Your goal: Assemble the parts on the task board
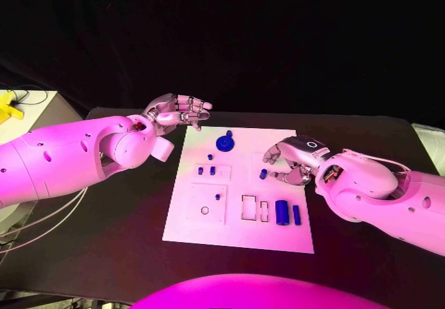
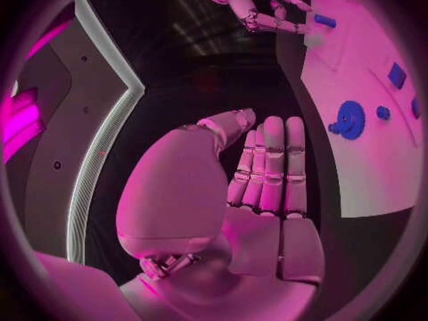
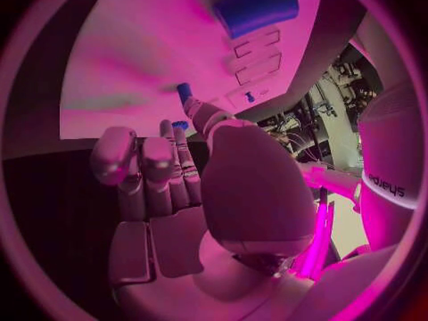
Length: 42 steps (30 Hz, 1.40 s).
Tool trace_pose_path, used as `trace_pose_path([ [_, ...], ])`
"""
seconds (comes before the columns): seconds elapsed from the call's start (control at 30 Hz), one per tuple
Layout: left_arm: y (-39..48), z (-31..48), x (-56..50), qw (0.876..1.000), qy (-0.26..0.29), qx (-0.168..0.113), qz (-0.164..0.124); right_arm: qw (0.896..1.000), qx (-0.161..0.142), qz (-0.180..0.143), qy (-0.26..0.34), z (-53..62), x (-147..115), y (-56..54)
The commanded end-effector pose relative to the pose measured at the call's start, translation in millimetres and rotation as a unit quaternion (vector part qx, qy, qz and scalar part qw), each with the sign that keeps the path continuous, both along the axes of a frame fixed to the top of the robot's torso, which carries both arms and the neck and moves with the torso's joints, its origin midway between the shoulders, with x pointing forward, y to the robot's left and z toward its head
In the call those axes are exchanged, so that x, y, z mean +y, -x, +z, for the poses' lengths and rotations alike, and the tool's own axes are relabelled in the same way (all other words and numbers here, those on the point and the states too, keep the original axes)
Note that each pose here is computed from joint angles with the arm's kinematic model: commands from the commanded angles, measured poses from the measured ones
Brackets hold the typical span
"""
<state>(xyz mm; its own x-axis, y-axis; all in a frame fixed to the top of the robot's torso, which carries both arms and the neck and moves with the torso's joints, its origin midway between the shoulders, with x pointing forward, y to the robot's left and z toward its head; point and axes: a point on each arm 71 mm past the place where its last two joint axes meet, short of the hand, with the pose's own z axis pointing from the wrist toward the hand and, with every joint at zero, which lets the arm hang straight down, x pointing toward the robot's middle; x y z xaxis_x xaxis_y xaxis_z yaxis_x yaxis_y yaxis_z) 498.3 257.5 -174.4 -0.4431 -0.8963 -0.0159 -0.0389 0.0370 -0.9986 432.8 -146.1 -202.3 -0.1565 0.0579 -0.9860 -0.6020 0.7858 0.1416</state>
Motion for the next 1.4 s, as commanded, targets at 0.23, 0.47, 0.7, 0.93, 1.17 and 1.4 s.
trace_pose_path([
  [0.23,0.4,0.9,-2.7,1.0,0.005,-0.002,-0.009,0.999,0.017,0.014,0.028,-7.4,11.2,-0.5],
  [0.47,0.2,0.8,-3.1,1.0,0.005,-0.002,-0.01,0.999,0.023,0.016,0.034,-12.0,16.9,-1.5],
  [0.7,0.2,0.8,-3.0,1.0,0.005,-0.001,-0.01,0.999,0.026,0.015,0.041,-15.6,18.8,-3.2],
  [0.93,0.3,0.7,-2.8,1.0,0.005,-0.001,-0.01,0.999,0.026,0.015,0.042,-18.3,20.8,-3.4],
  [1.17,0.5,0.6,-2.5,1.0,0.005,0.0,-0.01,0.999,0.022,0.009,0.046,-20.9,20.7,-4.7],
  [1.4,0.6,0.6,-2.4,1.0,0.004,0.001,-0.01,1.0,0.011,0.0,0.025,-19.4,21.2,-4.0],
])
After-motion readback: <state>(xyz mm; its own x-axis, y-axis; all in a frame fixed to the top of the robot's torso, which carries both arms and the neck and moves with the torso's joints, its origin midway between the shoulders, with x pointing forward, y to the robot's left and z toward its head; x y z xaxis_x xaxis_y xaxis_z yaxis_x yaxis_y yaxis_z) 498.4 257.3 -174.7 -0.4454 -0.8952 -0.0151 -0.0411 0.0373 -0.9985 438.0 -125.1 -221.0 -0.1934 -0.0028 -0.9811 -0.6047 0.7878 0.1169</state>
